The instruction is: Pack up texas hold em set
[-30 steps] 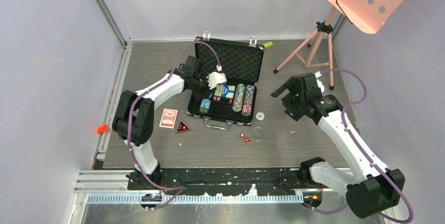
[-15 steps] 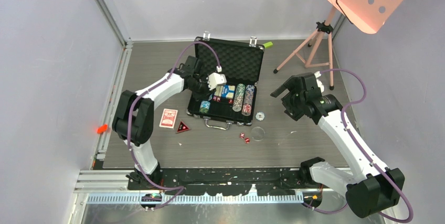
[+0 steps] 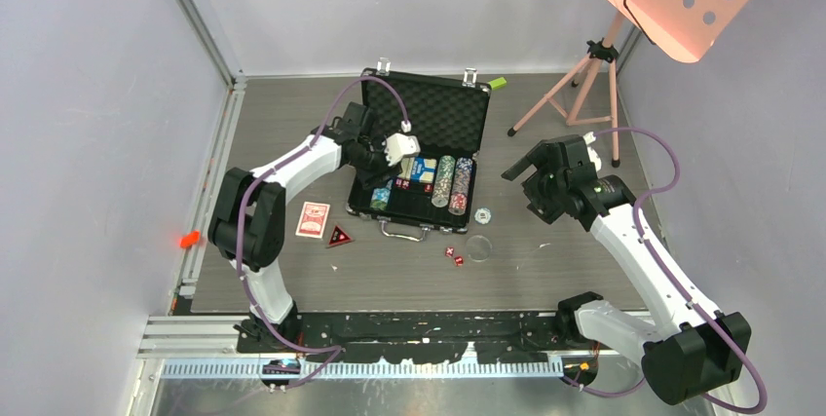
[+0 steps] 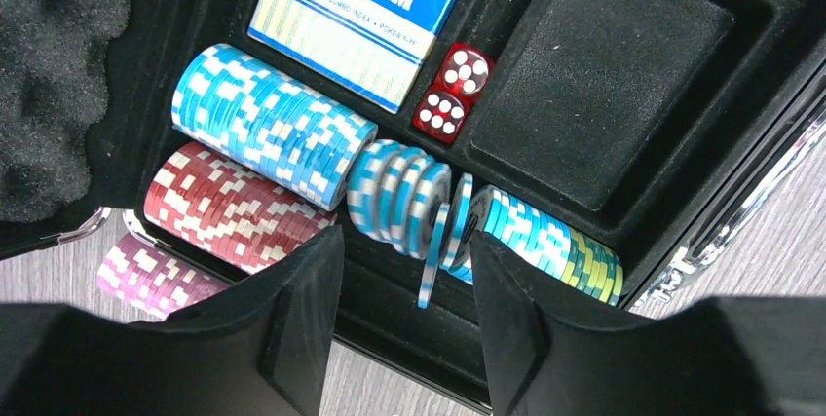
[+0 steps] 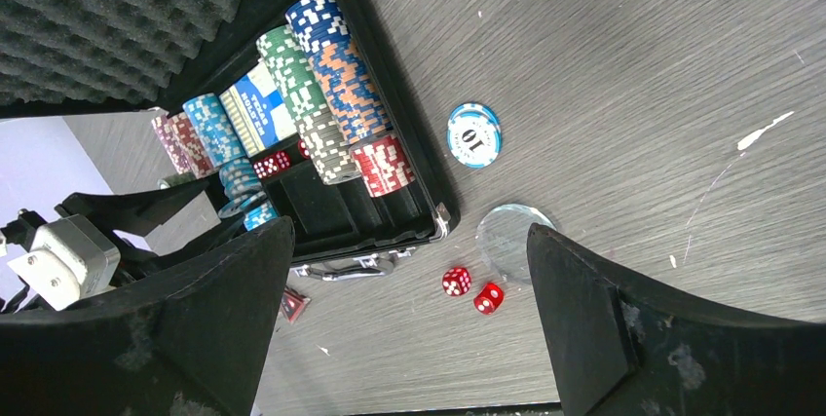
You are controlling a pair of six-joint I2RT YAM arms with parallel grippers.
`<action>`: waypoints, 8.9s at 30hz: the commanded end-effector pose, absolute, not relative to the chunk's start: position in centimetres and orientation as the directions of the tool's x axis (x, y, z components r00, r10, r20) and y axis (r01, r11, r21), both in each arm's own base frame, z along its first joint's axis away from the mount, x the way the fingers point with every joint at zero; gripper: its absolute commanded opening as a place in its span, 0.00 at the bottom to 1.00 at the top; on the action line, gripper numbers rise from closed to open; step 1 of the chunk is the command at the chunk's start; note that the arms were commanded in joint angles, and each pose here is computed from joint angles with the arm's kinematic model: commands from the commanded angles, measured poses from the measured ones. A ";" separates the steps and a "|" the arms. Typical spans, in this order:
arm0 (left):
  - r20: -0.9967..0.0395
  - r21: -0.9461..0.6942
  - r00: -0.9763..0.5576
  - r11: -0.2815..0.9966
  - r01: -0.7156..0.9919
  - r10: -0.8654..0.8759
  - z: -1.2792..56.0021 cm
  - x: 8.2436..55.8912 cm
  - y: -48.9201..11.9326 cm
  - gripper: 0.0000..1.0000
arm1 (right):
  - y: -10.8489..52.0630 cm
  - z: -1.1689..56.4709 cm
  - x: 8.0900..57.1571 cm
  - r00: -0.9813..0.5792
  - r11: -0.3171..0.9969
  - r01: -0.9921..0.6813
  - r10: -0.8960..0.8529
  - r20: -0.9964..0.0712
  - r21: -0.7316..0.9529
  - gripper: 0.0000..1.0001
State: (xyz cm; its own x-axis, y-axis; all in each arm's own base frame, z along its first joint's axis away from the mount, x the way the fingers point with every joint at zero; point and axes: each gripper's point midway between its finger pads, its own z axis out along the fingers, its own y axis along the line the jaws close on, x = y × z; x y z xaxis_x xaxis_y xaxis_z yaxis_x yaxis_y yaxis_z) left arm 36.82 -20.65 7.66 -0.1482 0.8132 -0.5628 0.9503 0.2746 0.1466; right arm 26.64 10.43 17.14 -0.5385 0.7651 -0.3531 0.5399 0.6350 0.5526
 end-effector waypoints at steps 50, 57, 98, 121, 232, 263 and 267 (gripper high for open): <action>-0.615 -0.383 -0.778 0.911 0.153 -0.128 10.9 37.3 -20.6 0.56 | 9.6 17.9 26.2 -0.524 0.660 0.492 0.746 -0.412 0.568 0.95; -0.603 -0.361 -0.790 0.921 0.145 -0.112 8.9 37.3 -20.3 0.57 | 9.7 17.4 26.3 -0.532 0.663 0.497 0.742 -0.408 0.559 0.95; -0.673 -0.336 -0.737 0.863 0.378 0.061 8.9 37.0 -23.0 0.68 | 10.9 18.4 26.2 -0.594 0.721 0.363 0.667 -0.449 0.591 0.92; -0.735 -0.315 -0.677 0.897 0.310 -0.024 17.4 31.3 -18.7 1.00 | 7.2 12.9 26.7 -0.691 0.871 0.443 0.481 -0.539 0.210 0.98; -0.760 -0.386 -0.641 0.870 0.307 -0.112 22.8 26.5 -16.7 0.98 | 13.0 -0.1 28.5 -0.908 0.950 0.311 0.305 -0.288 0.029 0.58; -0.732 -0.645 -0.611 0.596 0.479 -0.301 22.3 25.6 -25.3 0.90 | 15.0 10.0 27.8 -0.848 0.908 0.288 0.389 -0.360 0.305 0.31; -0.749 -0.642 -0.584 0.564 0.519 -0.315 22.7 25.6 -27.9 0.86 | 16.5 12.5 27.7 -0.827 0.860 0.294 0.448 -0.339 0.418 0.29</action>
